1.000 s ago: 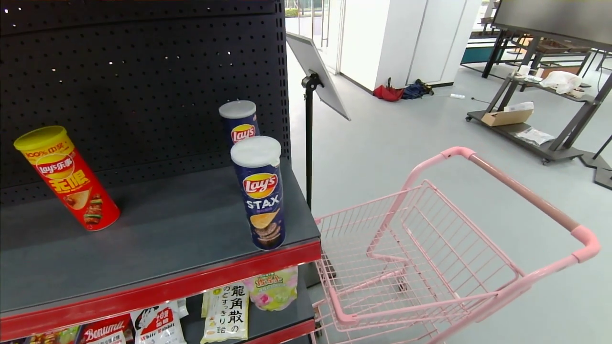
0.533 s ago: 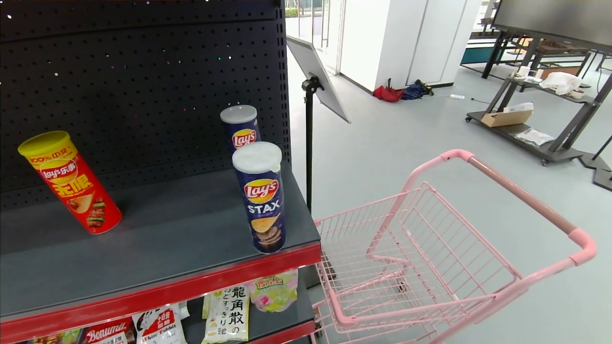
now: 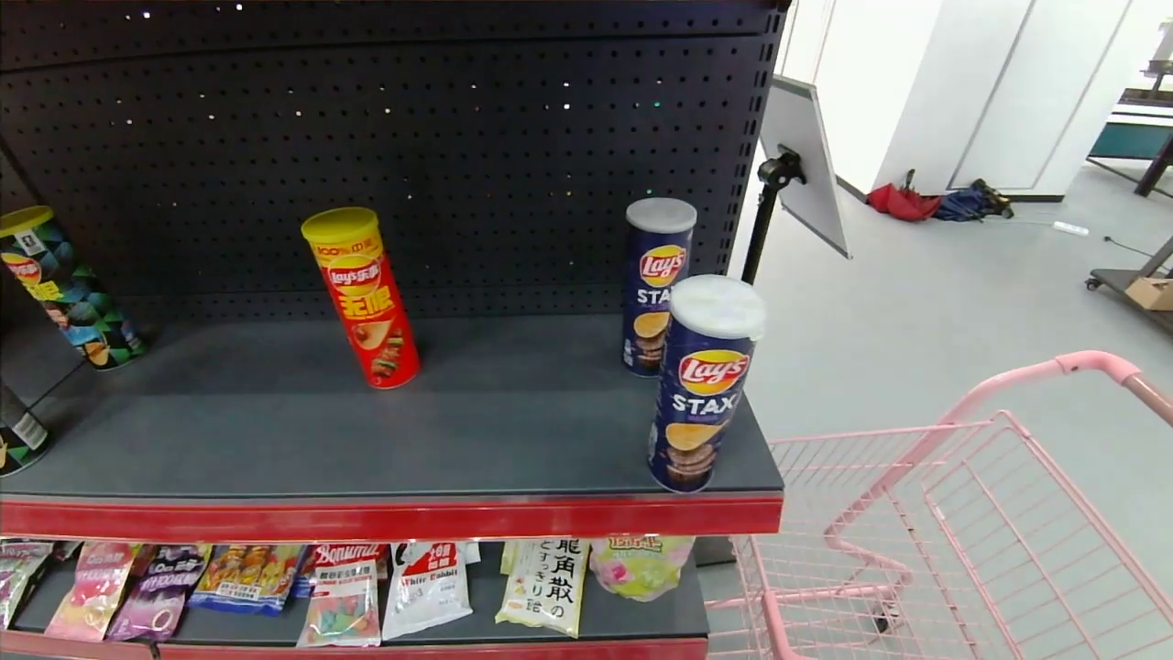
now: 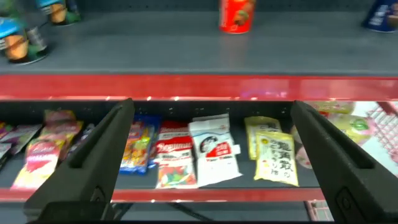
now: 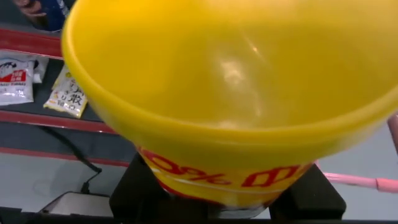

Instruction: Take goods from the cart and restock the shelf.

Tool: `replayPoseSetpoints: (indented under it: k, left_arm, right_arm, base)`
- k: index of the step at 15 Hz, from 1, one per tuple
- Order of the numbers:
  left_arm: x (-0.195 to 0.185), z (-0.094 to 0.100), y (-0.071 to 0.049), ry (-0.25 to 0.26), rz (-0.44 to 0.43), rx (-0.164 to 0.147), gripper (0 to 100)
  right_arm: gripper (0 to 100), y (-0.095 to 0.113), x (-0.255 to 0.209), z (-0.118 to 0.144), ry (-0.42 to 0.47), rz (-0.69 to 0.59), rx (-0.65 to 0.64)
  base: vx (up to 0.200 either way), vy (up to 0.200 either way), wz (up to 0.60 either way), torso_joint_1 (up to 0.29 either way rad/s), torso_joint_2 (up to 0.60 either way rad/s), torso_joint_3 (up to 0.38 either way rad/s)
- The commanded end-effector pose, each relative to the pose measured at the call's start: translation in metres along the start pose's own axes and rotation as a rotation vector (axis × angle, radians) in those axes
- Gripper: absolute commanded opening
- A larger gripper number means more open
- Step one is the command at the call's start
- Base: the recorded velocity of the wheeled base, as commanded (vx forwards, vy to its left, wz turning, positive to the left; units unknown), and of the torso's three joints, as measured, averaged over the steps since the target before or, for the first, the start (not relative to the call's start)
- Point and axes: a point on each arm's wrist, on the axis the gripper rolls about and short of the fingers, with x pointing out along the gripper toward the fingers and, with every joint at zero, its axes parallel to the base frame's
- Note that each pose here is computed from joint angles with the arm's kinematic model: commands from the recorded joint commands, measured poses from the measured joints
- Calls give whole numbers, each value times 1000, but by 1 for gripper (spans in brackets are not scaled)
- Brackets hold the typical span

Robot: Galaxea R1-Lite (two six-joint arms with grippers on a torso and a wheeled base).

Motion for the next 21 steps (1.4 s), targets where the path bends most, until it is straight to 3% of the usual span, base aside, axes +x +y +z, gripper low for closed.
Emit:
replayPoseSetpoints:
  k: [1,6,9,14,21]
  left_arm:
    - [0,0,0,2,0,0,100]
    - [0,0,0,0,0,0,100]
    - [0,0,0,0,-1,1,100]
    - [0,0,0,2,-1,1,100]
    - [0,0,0,2,-1,0,100]
  right_arm:
    - [0,0,-4,-8,-16,-1,11]
    - [0,4,1,-39,-118,-10,58]
    - [0,6,-3,-55,-150,-8,69]
    - [0,6,-4,-58,-174,13,153]
    - [0,6,-6,-61,-183,13,155]
  base:
    - [0,0,0,0,0,0]
    - [0,0,0,0,0,0]
    - [0,200,0,1,-4,1]
    - [0,200,0,2,4,5]
    - [0,200,0,3,2,0]
